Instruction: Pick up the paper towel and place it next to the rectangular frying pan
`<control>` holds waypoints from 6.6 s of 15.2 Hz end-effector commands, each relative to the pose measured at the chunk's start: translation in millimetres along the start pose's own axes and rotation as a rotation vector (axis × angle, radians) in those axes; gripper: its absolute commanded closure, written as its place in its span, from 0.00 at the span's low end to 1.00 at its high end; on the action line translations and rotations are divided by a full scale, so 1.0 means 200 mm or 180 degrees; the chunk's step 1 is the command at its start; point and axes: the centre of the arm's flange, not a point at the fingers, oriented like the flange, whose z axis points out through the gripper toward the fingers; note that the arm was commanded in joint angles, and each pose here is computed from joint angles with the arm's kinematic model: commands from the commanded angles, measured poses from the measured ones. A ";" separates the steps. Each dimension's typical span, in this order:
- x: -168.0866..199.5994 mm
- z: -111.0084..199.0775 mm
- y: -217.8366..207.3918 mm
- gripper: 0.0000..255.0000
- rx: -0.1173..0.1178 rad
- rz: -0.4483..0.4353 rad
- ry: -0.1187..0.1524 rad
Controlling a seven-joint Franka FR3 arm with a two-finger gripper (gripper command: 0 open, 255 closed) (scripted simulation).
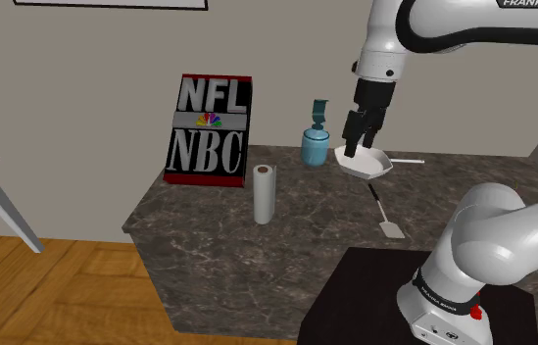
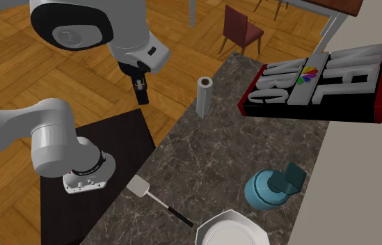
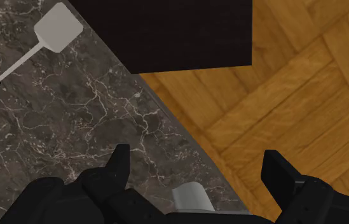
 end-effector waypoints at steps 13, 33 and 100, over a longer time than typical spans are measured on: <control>0.65 0.33 -0.25 0.00 -0.0326 -0.0568 0.0175; 1.20 0.79 -0.48 0.00 -0.0600 -0.1046 0.0323; 1.12 -0.54 -0.66 1.00 -0.0600 -0.1046 0.0323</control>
